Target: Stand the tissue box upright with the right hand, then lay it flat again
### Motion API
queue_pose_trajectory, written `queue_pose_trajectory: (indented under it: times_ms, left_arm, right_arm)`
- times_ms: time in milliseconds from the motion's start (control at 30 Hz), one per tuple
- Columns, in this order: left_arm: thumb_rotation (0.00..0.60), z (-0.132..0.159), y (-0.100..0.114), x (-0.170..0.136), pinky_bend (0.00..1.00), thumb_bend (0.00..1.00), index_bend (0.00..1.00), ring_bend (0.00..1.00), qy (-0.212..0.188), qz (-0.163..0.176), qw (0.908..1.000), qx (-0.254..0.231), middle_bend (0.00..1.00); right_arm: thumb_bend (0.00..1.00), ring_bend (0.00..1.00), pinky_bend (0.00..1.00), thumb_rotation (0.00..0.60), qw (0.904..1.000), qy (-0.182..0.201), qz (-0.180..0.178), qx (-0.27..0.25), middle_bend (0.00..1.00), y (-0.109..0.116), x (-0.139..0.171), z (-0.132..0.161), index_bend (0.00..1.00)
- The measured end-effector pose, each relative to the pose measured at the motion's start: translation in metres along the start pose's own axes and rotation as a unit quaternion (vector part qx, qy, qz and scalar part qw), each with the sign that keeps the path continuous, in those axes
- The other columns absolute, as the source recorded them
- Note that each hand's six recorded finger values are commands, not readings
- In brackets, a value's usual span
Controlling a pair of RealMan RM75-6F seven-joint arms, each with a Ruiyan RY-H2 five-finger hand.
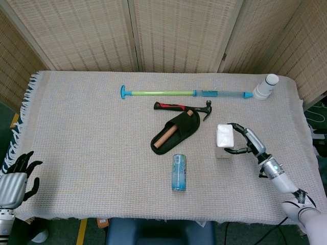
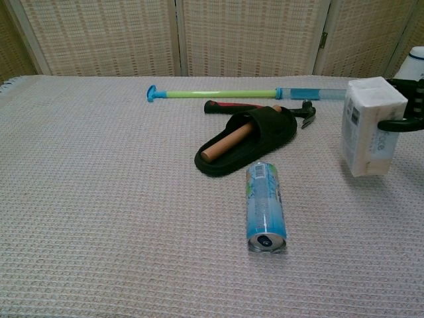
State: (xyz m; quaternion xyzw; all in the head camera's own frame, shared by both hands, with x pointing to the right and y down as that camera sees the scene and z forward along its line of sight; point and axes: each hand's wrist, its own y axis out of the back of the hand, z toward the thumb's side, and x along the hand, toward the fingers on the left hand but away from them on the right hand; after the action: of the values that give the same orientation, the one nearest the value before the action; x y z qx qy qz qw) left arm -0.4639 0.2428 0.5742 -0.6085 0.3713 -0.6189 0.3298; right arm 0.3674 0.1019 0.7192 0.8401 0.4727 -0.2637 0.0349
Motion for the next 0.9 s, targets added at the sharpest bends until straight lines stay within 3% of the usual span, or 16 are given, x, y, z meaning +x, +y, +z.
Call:
queue_pose_trajectory:
  times_ms: [500, 900]
  left_arm:
    - [0.600, -0.003, -0.004, 0.003, 0.20, 0.53, 0.25, 0.00, 0.006, -0.009, 0.9999, 0.004, 0.00]
    - [0.600, -0.002, -0.003, 0.001, 0.20, 0.53, 0.25, 0.00, 0.006, -0.010, 0.9999, 0.004, 0.00]
  right_arm:
    - [0.17, 0.33, 0.00, 0.600, 0.9998, -0.007, -0.019, 0.002, 0.37, -0.007, 0.009, -0.022, 0.44]
    - [0.18, 0.32, 0.00, 0.600, 0.9966, -0.059, -0.017, 0.055, 0.37, -0.007, 0.025, -0.047, 0.40]
